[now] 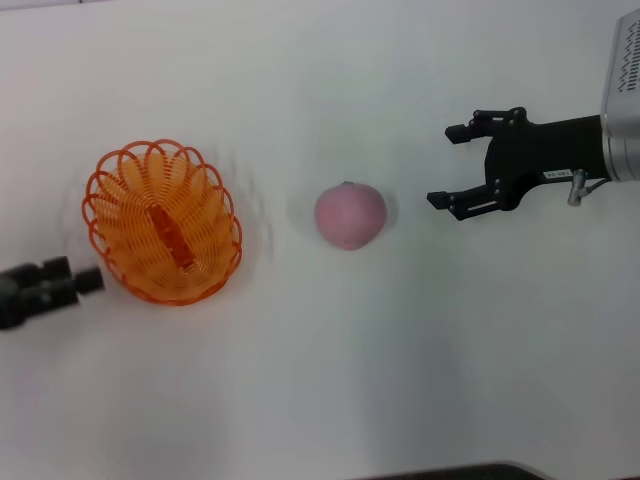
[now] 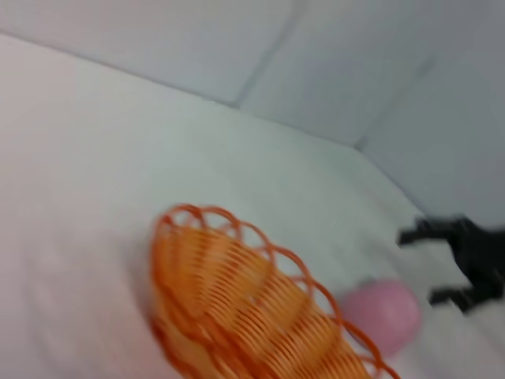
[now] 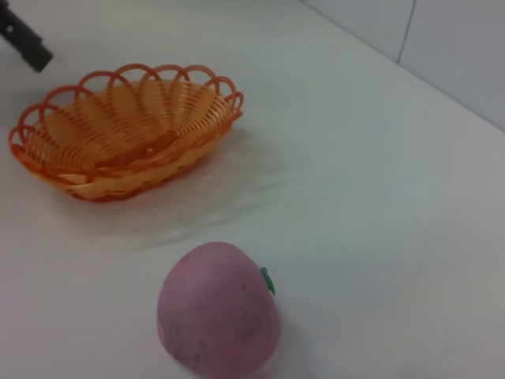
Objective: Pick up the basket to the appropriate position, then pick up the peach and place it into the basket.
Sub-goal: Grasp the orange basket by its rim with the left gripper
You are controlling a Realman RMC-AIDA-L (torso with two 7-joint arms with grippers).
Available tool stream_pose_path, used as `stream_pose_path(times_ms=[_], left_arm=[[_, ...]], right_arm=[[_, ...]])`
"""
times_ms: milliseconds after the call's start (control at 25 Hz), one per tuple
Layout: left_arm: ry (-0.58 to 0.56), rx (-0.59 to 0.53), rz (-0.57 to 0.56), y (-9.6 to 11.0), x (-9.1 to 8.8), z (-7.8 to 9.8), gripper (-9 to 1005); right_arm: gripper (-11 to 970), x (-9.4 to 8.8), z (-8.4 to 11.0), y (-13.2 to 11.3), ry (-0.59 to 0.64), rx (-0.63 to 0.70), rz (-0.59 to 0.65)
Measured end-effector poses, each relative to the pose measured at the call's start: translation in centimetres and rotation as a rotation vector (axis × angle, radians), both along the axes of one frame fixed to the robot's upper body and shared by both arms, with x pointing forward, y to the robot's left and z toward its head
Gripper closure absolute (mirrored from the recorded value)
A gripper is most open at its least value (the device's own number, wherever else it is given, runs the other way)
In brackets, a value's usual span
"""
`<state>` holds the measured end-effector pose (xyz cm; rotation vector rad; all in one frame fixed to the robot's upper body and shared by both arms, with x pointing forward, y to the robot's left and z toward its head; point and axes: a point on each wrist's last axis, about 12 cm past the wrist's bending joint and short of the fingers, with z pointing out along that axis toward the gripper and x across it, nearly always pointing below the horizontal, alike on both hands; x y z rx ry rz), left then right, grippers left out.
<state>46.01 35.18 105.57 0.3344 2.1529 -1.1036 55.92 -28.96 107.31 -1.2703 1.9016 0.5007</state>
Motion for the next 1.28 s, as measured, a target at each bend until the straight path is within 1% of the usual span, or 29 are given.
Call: stream_pose_path(times_ms=[120, 200, 320, 440, 640, 800, 920, 1000, 1040, 1080, 1200, 1280], left_arm=[[0.074, -0.041, 0.087, 0.7, 1.7, 0.9, 161], [0.121, -0.045, 0.120, 0.9, 2.7, 1.4, 161], [0.162, -0.022, 0.131, 0.7, 4.4, 2.2, 162], [0.167, 0.042, 0.127, 0.4, 6.1, 3.2, 165], [0.132, 0.185, 0.079, -0.7, 8.9, 5.0, 172], [0.077, 0.307, 0.010, -2.3, 10.8, 6.3, 177], [0.034, 0.418, -0.062, -4.1, 12.4, 7.1, 181], [0.007, 0.502, -0.128, -5.7, 13.4, 7.6, 184], [0.000, 0.528, -0.148, -6.1, 13.7, 7.7, 185], [-0.017, 0.582, -0.196, -7.3, 14.4, 8.0, 187], [-0.045, 0.657, -0.280, -9.3, 15.3, 8.6, 191], [-0.058, 0.685, -0.339, -10.7, 15.9, 9.1, 193]], right_arm=[[13, 0.0, 0.0, 0.1, 0.000, -0.001, 0.000], [13, 0.1, 0.0, 0.1, -0.001, -0.002, 0.002], [13, 0.2, -0.1, 0.2, -0.001, -0.004, -0.003], [12, 0.2, -0.3, 0.4, 0.006, -0.002, -0.004], [12, 0.3, -0.3, 0.4, 0.008, -0.005, -0.003], [13, 0.3, -0.3, 0.4, 0.008, -0.006, -0.003], [12, 0.3, -0.3, 0.6, 0.009, -0.009, 0.003], [12, 0.3, -0.3, 0.6, 0.010, -0.010, 0.007], [12, 0.3, -0.3, 0.6, 0.011, -0.011, 0.007], [12, 0.3, -0.3, 0.6, 0.011, -0.010, 0.007], [13, 0.3, -0.3, 0.6, 0.011, -0.010, 0.007], [13, 0.3, -0.3, 0.6, 0.011, -0.010, 0.007]])
